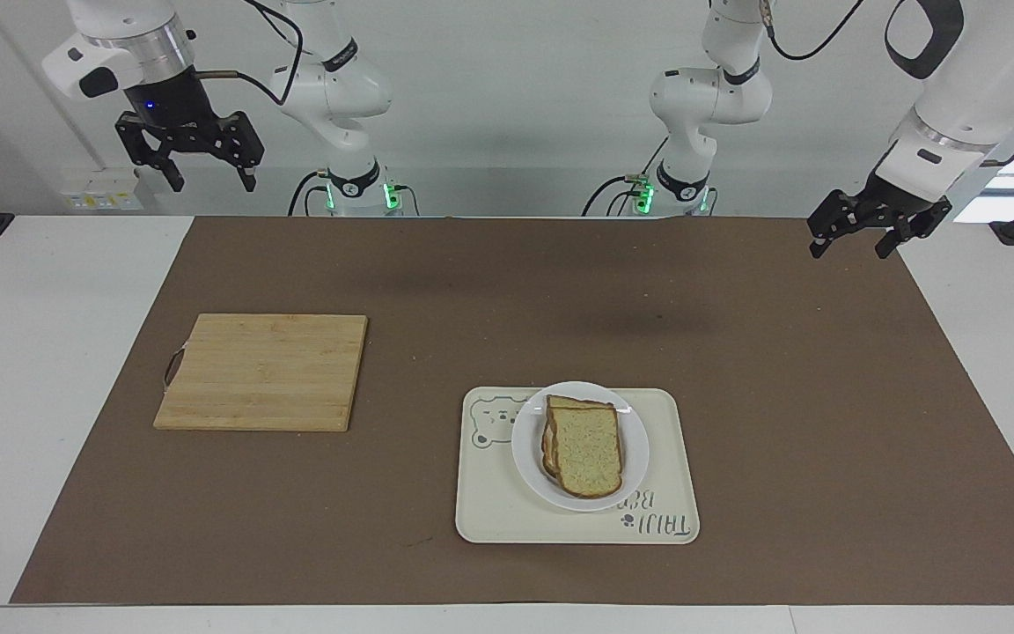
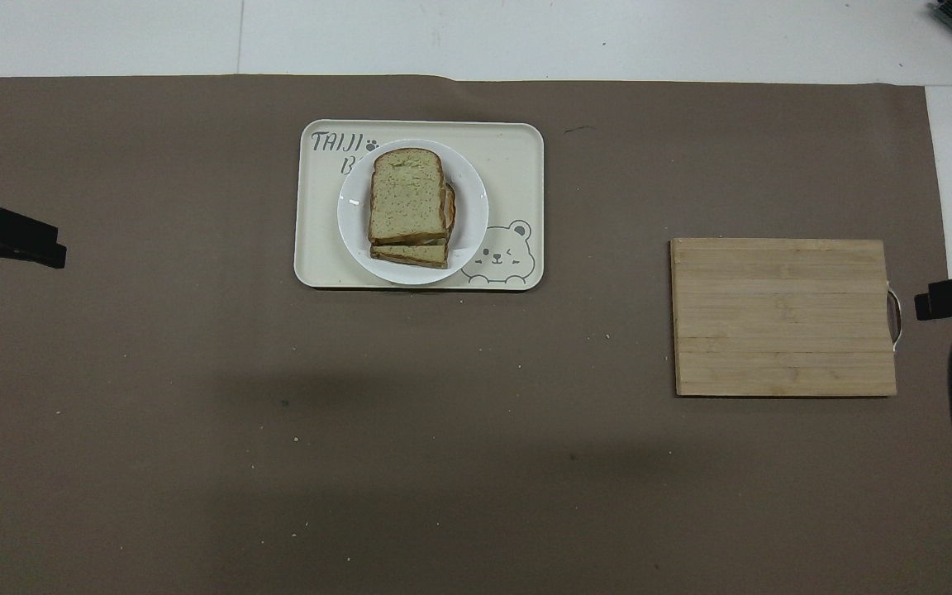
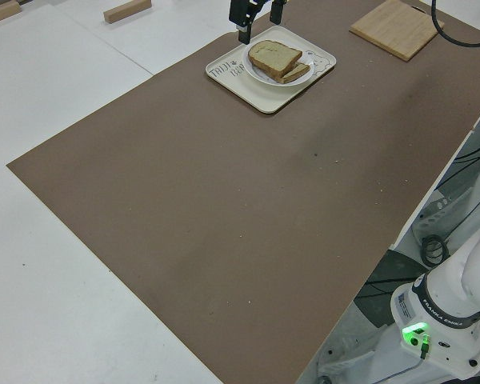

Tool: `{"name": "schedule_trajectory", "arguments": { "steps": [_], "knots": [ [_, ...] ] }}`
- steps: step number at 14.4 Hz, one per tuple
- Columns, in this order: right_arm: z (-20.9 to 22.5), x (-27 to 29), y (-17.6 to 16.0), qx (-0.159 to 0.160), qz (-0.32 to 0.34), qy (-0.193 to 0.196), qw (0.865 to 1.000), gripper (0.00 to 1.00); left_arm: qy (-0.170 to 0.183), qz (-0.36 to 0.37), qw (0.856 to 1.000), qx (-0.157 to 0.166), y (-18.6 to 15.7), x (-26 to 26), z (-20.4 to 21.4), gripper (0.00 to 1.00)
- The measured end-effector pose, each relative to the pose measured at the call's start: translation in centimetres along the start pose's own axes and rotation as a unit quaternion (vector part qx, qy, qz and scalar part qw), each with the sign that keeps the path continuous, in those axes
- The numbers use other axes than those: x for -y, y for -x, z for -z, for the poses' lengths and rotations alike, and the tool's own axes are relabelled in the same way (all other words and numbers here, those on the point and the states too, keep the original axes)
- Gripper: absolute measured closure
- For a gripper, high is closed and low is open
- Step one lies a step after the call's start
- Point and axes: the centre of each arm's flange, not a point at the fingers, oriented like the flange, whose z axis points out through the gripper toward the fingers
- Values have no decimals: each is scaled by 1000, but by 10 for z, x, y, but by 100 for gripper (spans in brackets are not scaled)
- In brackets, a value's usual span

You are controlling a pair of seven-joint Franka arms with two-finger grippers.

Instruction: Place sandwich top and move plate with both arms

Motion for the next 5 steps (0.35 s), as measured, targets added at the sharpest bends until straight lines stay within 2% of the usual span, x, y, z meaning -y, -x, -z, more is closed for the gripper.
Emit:
{"name": "schedule_trajectory", "arguments": {
  "steps": [5],
  "knots": [
    [0, 0, 0, 0, 0, 0, 1000, 0, 1, 1, 1000, 17, 5, 1, -2, 0]
  ]
}}
